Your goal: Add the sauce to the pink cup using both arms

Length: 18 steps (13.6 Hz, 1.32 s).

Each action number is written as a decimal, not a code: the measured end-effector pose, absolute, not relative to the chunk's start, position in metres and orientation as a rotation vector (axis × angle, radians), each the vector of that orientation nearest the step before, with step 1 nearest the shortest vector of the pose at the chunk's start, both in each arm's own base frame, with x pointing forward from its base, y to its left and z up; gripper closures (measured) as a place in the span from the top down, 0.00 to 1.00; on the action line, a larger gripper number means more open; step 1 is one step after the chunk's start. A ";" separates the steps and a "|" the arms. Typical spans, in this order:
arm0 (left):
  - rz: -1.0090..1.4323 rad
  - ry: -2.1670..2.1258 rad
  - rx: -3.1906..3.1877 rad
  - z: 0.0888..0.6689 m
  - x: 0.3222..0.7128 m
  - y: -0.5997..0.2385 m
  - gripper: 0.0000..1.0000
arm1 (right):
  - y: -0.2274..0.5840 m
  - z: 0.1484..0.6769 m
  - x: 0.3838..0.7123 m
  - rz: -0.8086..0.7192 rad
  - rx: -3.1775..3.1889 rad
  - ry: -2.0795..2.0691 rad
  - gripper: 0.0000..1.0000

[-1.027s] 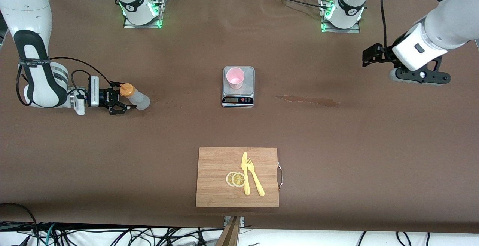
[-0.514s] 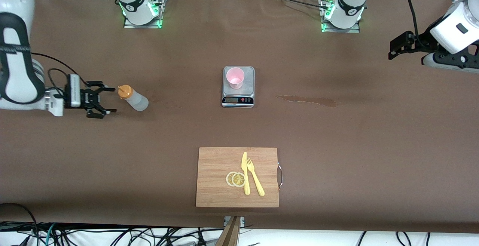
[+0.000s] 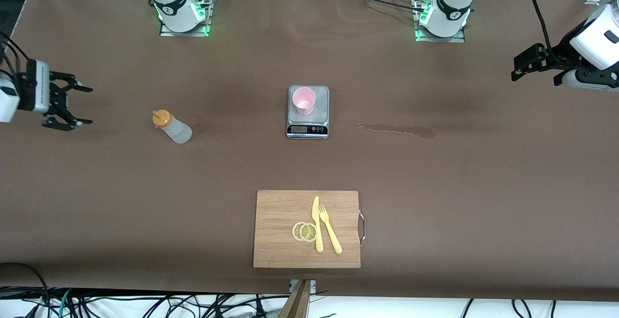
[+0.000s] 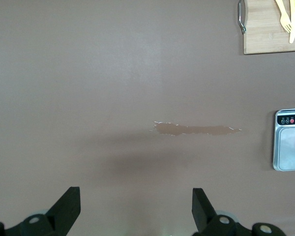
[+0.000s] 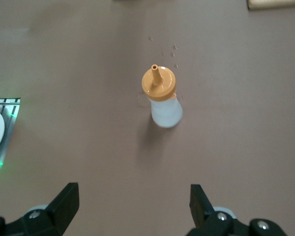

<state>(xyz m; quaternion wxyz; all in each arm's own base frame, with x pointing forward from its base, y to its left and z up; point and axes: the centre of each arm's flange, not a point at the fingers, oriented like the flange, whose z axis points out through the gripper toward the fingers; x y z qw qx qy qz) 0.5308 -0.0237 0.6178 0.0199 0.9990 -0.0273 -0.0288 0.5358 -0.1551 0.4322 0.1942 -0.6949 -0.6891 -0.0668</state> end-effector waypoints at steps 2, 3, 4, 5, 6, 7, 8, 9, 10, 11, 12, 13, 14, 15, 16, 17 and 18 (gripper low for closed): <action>-0.082 -0.082 3.101 0.620 0.526 -0.023 1.00 | -0.133 0.479 0.530 -0.089 -2.132 -1.885 1.00; -0.079 -0.083 3.101 0.621 0.525 -0.023 1.00 | -0.120 0.501 0.526 -0.055 -2.241 -1.834 1.00; -0.076 -0.086 3.101 0.622 0.524 -0.024 1.00 | -0.111 0.520 0.521 -0.036 -2.346 -1.767 1.00; -0.075 -0.090 3.101 0.623 0.523 -0.026 1.00 | -0.103 0.536 0.516 -0.023 -2.451 -1.683 1.00; -0.077 -0.097 3.102 0.622 0.521 -0.028 1.00 | -0.098 0.550 0.512 -0.013 -2.554 -1.589 1.00; -0.085 -0.106 3.101 0.620 0.519 -0.031 1.00 | -0.094 0.562 0.507 -0.005 -2.653 -1.487 1.00; -0.094 -0.120 3.101 0.617 0.518 -0.036 1.00 | -0.089 0.573 0.505 -0.003 -2.746 -1.378 1.00; -0.106 -0.134 3.099 0.613 0.517 -0.040 1.00 | -0.082 0.584 0.504 -0.009 -2.828 -1.273 1.00; -0.106 -0.144 3.098 0.607 0.517 -0.044 1.00 | -0.074 0.594 0.504 -0.023 -2.892 -1.175 1.00; -0.088 -0.144 3.104 0.599 0.520 -0.043 1.00 | -0.066 0.601 0.505 -0.039 -2.943 -1.071 1.00; -0.079 -0.137 3.120 0.592 0.522 -0.039 1.00 | -0.059 0.607 0.506 -0.051 -2.987 -0.952 1.00; -0.078 -0.127 3.134 0.588 0.523 -0.033 1.00 | -0.052 0.611 0.507 -0.058 -3.023 -0.833 1.00; -0.071 -0.118 3.141 0.589 0.522 -0.028 1.00 | -0.044 0.615 0.508 -0.070 -3.051 -0.727 1.00; -0.061 -0.117 3.149 0.592 0.520 -0.026 1.00 | -0.037 0.620 0.509 -0.079 -3.070 -0.647 1.00; -0.050 -0.125 3.167 0.596 0.518 -0.025 1.00 | -0.032 0.623 0.509 -0.084 -3.082 -0.586 1.00; -0.039 -0.136 3.185 0.599 0.516 -0.026 1.00 | -0.030 0.625 0.508 -0.084 -3.090 -0.541 1.00; -0.031 -0.142 3.188 0.602 0.515 -0.028 1.00 | -0.030 0.626 0.507 -0.072 -3.094 -0.502 1.00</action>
